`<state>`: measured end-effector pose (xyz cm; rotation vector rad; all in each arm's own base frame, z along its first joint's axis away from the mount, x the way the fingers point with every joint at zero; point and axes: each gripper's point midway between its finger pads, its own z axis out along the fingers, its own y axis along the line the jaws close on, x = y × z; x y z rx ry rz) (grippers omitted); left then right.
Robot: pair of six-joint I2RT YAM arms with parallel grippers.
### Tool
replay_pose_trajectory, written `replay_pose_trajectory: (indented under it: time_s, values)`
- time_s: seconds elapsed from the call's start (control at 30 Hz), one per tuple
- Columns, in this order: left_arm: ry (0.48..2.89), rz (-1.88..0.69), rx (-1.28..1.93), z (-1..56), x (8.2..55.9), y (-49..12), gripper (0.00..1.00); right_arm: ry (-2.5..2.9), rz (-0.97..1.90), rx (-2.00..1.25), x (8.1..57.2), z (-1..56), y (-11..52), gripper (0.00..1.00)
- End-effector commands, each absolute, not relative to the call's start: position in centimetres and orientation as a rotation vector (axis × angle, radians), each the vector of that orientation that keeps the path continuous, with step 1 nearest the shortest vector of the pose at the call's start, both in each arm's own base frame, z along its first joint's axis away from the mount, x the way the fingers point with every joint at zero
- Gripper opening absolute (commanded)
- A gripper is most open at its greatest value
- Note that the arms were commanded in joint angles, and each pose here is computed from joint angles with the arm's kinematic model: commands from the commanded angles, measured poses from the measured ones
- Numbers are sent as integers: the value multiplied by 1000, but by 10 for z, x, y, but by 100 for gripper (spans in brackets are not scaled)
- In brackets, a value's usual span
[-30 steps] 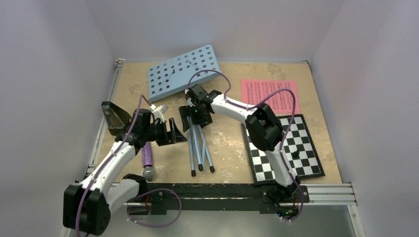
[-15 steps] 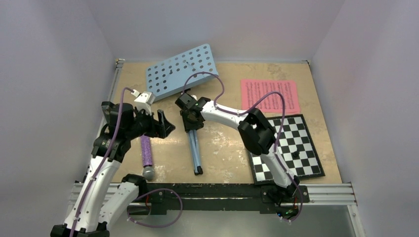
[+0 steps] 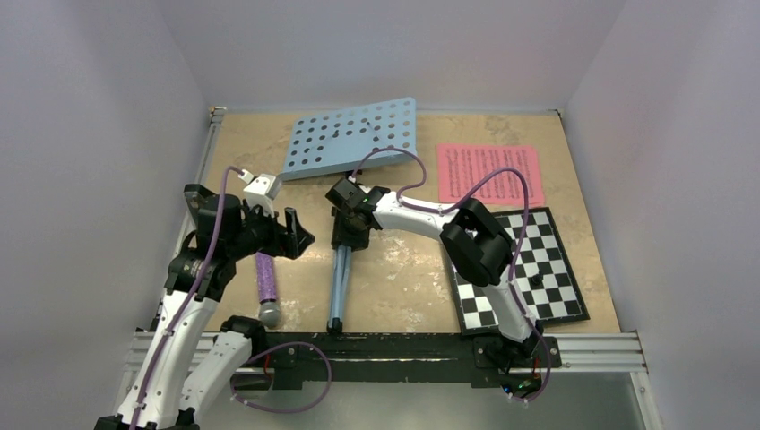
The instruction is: Pack up the instrument practice props
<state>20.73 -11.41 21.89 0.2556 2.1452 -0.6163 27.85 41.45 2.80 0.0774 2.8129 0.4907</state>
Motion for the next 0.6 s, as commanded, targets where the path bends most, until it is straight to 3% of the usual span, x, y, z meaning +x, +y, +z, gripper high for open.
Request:
replay_pose_trajectory:
  time_s: [0.0, 0.1, 0.13, 0.27, 0.3, 0.37, 0.57]
  values:
    - [2133, -628, 315, 217, 210, -118, 83, 2937, 540, 396, 254, 39, 412, 0]
    - [2138, -630, 323, 217, 211, -118, 83, 2895, 552, 261, 265, 36, 416, 0]
    - [2140, -631, 323, 216, 211, -119, 83, 2872, 565, 185, 272, 37, 418, 12]
    - [2130, -633, 330, 217, 210, -119, 85, 2740, 673, -277, 296, 59, 416, 92]
    - [2121, -636, 333, 218, 209, -119, 86, 2711, 652, -346, 304, 68, 406, 98]
    - [2099, -659, 357, 220, 208, -123, 98, 2660, 637, -436, 313, 86, 382, 98]
    - [2075, -649, 384, 226, 219, -125, 99, 2502, 738, -492, 321, 172, 322, 98]
